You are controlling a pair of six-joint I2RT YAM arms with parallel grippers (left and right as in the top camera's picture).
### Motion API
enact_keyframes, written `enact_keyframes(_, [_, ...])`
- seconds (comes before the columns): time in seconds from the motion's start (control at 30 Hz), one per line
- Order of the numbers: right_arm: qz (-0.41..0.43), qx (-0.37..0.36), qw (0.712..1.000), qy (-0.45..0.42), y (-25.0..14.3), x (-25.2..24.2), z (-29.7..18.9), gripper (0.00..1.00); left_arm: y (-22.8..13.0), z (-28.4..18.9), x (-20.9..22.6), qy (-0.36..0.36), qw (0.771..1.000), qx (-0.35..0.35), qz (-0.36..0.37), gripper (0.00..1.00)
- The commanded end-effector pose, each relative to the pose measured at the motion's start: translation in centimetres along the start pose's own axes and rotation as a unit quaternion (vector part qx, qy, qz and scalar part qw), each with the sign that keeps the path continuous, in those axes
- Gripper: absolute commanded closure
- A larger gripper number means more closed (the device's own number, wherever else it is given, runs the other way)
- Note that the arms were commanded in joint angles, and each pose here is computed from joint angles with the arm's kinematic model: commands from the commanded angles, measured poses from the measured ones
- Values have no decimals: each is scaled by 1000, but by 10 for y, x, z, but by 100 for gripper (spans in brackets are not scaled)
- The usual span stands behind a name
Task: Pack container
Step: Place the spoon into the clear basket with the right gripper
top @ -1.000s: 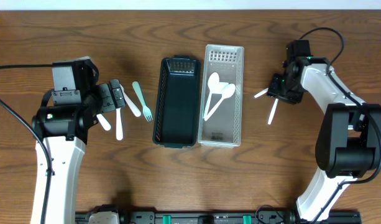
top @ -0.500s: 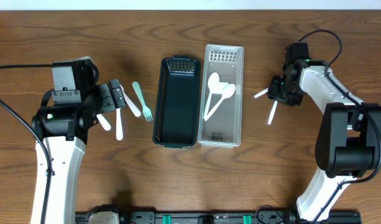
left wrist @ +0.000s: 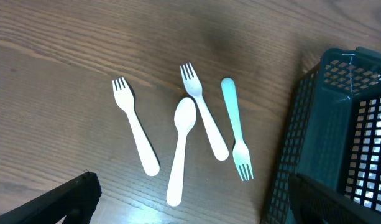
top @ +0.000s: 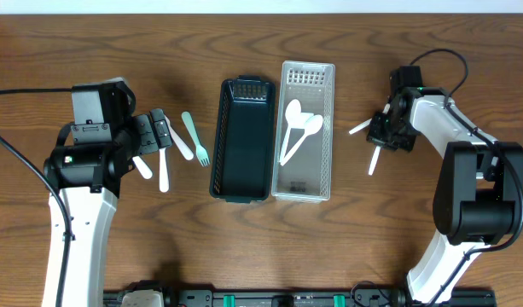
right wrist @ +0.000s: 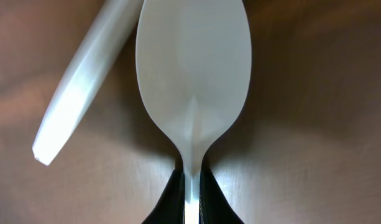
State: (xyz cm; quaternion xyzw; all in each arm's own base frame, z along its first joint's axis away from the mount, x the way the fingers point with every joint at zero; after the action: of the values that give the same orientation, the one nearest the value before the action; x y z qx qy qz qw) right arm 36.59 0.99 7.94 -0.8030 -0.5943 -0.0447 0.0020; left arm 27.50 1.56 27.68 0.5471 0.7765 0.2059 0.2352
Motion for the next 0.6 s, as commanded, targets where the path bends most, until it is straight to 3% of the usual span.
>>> enact_keyframes(0.0, [-26, -43, 998, 48, 5, 29, -49, 99, 7, -5, 1, 4, 1000, -12, 2, 2])
enact_keyframes(0.13, [-76, -117, 987, 83, -2, 66, -119, 99, 7, -5, 1, 4, 1000, -12, 2, 2])
enact_keyframes(0.27, [-120, -175, 970, 119, -22, 103, -157, 99, 7, -5, 1, 4, 1000, -12, 2, 2])
enact_keyframes(0.43, [-131, -175, 971, 93, -37, 138, -139, 99, 7, -5, 1, 4, 1000, -12, 2, 2])
enact_keyframes(0.57, [-161, -116, 976, 85, -47, 166, -88, 99, 7, -5, 1, 4, 1000, -12, 2, 2])
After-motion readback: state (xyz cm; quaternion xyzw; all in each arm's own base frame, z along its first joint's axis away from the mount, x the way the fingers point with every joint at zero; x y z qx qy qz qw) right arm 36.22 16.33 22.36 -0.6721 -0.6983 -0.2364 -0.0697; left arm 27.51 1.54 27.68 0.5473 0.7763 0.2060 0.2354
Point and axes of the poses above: each gripper's point midway between its finger pads, its own z axis out along the fingers, its own x axis along the line the jaws close on, y = z × x, the point moved 8 cm from there along -z, back along the fingers, and after that the axes turned 5 degrees about -z, right-handed, at the moved point
